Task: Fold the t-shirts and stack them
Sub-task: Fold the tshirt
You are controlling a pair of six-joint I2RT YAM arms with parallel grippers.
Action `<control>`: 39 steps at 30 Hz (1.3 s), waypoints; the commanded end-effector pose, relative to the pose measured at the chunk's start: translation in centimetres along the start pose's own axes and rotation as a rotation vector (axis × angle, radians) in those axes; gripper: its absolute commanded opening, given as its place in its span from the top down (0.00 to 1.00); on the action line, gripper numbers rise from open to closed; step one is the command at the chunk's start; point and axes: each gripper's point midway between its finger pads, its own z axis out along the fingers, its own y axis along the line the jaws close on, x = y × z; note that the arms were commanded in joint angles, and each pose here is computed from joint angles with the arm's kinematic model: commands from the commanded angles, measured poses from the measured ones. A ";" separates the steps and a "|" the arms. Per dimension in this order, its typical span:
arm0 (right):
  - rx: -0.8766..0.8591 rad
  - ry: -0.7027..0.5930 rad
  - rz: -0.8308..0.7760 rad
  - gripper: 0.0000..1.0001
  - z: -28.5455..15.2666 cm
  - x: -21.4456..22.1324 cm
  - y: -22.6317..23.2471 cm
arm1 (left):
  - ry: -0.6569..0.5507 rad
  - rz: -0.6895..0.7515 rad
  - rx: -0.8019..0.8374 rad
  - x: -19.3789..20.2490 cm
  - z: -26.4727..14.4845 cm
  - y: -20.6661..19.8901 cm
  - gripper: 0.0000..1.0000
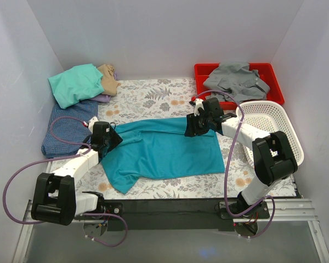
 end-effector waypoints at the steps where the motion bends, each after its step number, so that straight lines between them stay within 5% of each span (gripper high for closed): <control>1: -0.024 -0.009 -0.028 0.46 0.4 -0.3 0.3 | -0.067 -0.004 0.007 -0.7 0.2 -0.6 0.52; 7: -0.019 -0.004 -0.026 0.46 0.4 -0.2 0.2 | -0.063 0.010 0.004 0.2 0.4 -0.6 0.53; 12: -0.015 0.000 -0.023 0.46 0.5 0.0 0.1 | -0.083 0.029 0.001 -0.6 0.2 -1.0 1.00; 22: -0.013 0.020 -0.018 0.47 0.8 0.9 -0.1 | -0.078 0.102 0.007 -5.1 -2.8 -4.8 1.00; 38: -0.012 0.027 -0.007 0.47 0.8 1.3 -0.2 | 0.172 0.099 -0.116 -0.7 -5.8 -1.8 1.00; 39: -0.013 0.026 -0.006 0.47 0.8 1.3 -0.1 | 0.188 0.098 -0.151 -0.2 -5.7 -1.1 0.92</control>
